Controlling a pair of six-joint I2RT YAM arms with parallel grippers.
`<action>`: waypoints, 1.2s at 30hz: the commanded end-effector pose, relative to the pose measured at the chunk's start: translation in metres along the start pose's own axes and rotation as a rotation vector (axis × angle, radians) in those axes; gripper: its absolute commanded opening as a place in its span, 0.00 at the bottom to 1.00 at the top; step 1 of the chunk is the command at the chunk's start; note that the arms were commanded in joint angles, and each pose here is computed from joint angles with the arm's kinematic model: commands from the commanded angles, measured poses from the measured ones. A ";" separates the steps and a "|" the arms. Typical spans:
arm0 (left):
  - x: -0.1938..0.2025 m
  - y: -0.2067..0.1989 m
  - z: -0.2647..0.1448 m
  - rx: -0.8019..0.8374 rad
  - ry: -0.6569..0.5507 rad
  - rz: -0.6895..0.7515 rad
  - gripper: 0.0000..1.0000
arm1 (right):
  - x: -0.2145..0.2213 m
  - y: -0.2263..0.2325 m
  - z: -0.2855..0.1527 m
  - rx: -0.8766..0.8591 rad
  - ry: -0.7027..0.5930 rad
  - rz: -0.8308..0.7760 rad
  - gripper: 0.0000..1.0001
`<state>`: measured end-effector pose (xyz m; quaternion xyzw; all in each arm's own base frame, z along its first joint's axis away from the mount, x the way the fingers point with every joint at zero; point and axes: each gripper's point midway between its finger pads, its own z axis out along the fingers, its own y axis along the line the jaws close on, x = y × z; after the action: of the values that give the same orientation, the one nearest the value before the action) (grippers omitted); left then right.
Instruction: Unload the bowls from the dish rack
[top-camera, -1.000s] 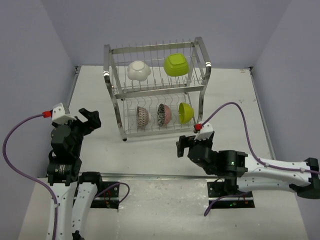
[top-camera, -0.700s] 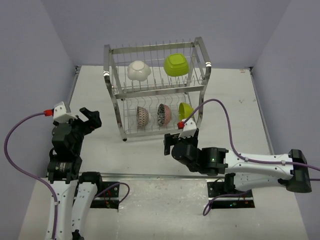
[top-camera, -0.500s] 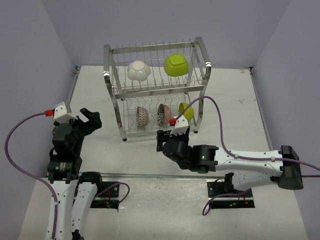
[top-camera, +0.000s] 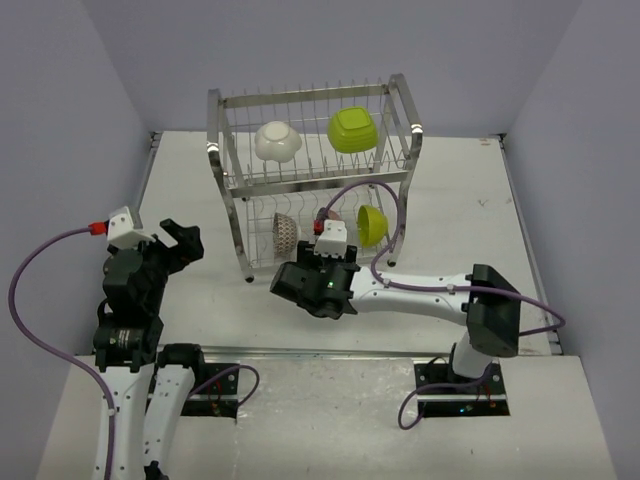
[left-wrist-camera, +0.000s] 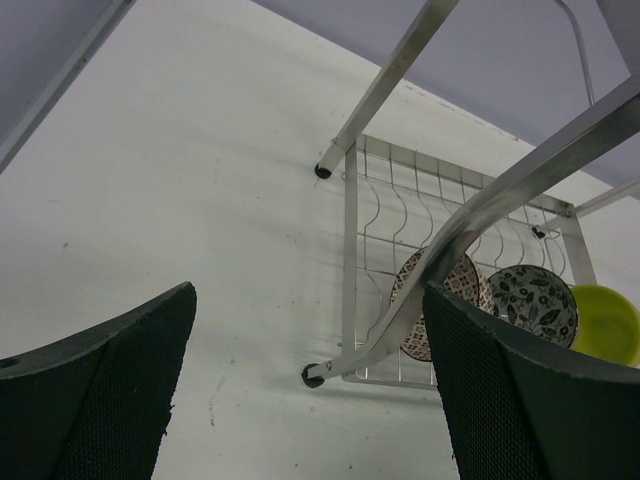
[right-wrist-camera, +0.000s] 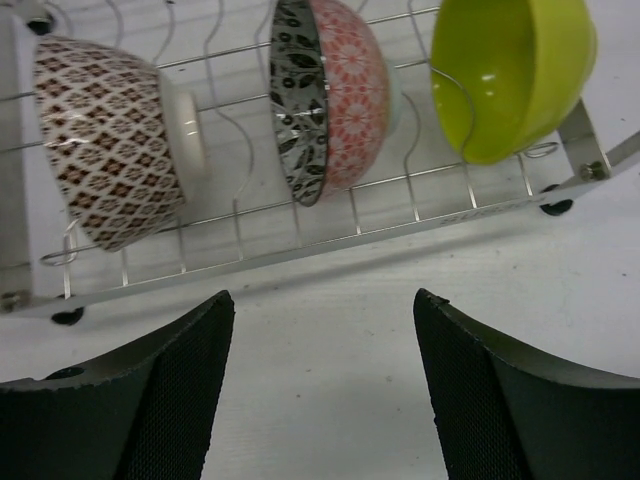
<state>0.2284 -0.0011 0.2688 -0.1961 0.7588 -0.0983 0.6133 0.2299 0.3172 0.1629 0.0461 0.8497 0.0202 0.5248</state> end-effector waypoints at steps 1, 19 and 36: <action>-0.011 -0.010 -0.006 0.048 -0.025 0.021 0.94 | -0.009 -0.024 0.009 0.145 -0.053 0.058 0.73; -0.008 -0.019 -0.007 0.105 -0.024 0.038 0.93 | -0.012 -0.020 0.053 0.201 -0.139 0.036 0.63; -0.003 -0.030 -0.007 0.181 0.000 0.068 0.93 | -0.011 -0.026 0.085 0.296 -0.235 0.078 0.60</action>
<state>0.2260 -0.0215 0.2756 -0.1440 0.7605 -0.1377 0.6180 0.2925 0.2899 0.1147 0.1142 0.8078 -0.0983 0.5699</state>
